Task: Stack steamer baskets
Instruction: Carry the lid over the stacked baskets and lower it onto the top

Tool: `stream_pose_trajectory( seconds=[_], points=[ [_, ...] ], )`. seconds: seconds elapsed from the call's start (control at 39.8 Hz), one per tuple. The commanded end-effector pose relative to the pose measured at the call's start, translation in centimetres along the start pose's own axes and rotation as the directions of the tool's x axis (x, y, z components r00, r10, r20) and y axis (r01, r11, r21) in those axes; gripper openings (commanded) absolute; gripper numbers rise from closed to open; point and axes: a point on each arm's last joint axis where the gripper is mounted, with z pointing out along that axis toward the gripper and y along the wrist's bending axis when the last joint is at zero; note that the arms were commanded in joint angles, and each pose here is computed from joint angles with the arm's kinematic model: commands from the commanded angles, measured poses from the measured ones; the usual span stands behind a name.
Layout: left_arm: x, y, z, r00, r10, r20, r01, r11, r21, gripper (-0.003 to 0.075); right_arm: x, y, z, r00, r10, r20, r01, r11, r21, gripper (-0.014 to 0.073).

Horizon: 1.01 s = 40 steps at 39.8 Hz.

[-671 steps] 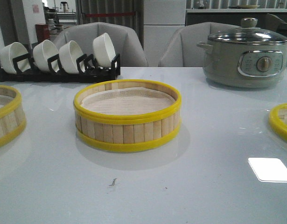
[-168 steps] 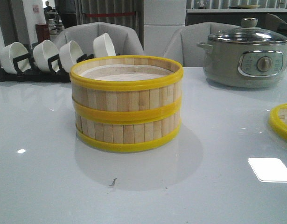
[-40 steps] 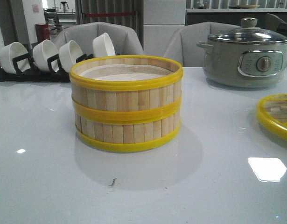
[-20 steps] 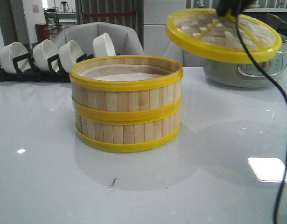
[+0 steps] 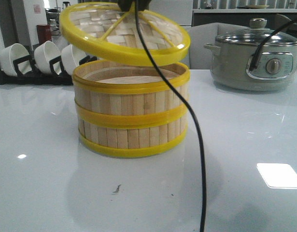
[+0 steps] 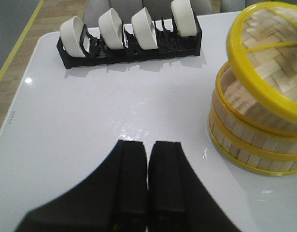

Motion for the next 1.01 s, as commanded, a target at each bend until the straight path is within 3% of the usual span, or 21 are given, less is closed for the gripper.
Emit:
stream_pose_trajectory(
  seconds=[0.0, 0.25, 0.98],
  points=[
    [-1.4, 0.0, -0.6, 0.994, -0.006, 0.108, 0.005, 1.0, 0.01, 0.0085, -1.4, 0.4, -2.8, 0.993, -0.018, 0.118, 0.019, 1.0, -0.006, 0.0056],
    [-1.4, 0.0, -0.6, 0.994, -0.006, 0.108, 0.005, 1.0, 0.01, 0.0085, -1.2, 0.1, -0.7, 0.996, -0.019, 0.089, 0.018, 1.0, 0.005, 0.0056],
    [-1.4, 0.0, -0.6, 0.994, -0.006, 0.108, 0.005, 1.0, 0.01, 0.0085, -1.5, -1.7, 0.4, 0.993, 0.006, 0.116, -0.01, 0.999, 0.03, 0.0056]
  ],
)
